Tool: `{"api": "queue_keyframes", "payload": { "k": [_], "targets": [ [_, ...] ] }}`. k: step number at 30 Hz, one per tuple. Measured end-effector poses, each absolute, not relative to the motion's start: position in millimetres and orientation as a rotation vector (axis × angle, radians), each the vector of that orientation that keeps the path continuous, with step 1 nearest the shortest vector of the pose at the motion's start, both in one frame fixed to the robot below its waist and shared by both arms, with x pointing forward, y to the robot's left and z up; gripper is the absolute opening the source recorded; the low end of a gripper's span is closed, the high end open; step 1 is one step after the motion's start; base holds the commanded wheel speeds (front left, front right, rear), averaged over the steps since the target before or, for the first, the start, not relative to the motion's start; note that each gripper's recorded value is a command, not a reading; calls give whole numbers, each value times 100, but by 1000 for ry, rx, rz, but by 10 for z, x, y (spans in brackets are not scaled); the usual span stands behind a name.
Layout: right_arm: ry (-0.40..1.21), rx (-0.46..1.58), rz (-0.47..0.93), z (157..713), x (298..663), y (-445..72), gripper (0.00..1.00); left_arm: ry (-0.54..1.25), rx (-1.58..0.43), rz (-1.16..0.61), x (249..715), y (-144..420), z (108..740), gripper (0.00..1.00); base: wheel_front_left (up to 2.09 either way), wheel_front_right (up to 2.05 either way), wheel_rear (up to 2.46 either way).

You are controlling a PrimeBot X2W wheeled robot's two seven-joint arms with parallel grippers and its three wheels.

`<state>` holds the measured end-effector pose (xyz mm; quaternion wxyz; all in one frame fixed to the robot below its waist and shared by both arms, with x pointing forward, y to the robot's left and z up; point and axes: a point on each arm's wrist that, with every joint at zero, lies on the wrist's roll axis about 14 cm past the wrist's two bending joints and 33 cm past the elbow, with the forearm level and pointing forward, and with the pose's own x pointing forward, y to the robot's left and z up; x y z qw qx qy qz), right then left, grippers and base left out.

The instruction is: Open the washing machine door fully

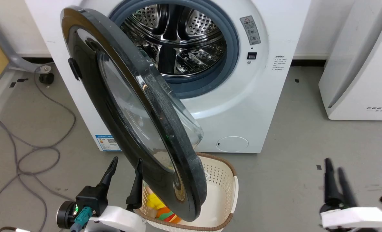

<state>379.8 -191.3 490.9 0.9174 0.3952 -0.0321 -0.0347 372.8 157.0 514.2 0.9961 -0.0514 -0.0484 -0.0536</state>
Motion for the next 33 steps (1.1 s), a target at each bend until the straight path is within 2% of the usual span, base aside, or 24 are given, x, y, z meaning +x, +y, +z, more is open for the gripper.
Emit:
{"api": "queue_keyframes", "payload": {
  "k": [4, 9, 16, 24, 25, 26, 27, 28, 33],
  "targets": [
    [-153, 442, -69, 5190, 3774, -2146, 100, -97, -103, -110, 3733, 1561, 5142, 100, 0, 0, 0],
    [-205, 206, -35, 5415, 3715, -2132, 100, -94, -103, -106, 3733, 1570, 5131, 100, 0, 0, 0],
    [-156, 8, 51, 5481, 3609, -1884, 100, -95, -109, -103, 3736, 1572, 5136, 100, 0, 0, 0],
    [-51, 26, 79, 5254, 3518, -1784, 100, -91, -108, -109, 3733, 1554, 5124, 100, 0, 0, 0],
    [-48, 26, 80, 5244, 3518, -1782, 100, -89, -108, -108, 3731, 1554, 5120, 96, 0, 0, 0],
    [-45, 27, 79, 5235, 3517, -1783, 100, -88, -108, -109, 3730, 1551, 5116, 45, 0, 0, 0],
    [-43, 28, 80, 5226, 3517, -1781, 100, -87, -108, -110, 3728, 1550, 5111, 4, 0, 0, 0],
    [-43, 29, 80, 5219, 3516, -1780, 100, -85, -108, -110, 3727, 1548, 5106, 0, 0, 0, 0],
    [-34, 31, 82, 5183, 3509, -1772, 100, -84, -108, -113, 3724, 1539, 5103, 0, 0, 0, 0]
  ]
}}
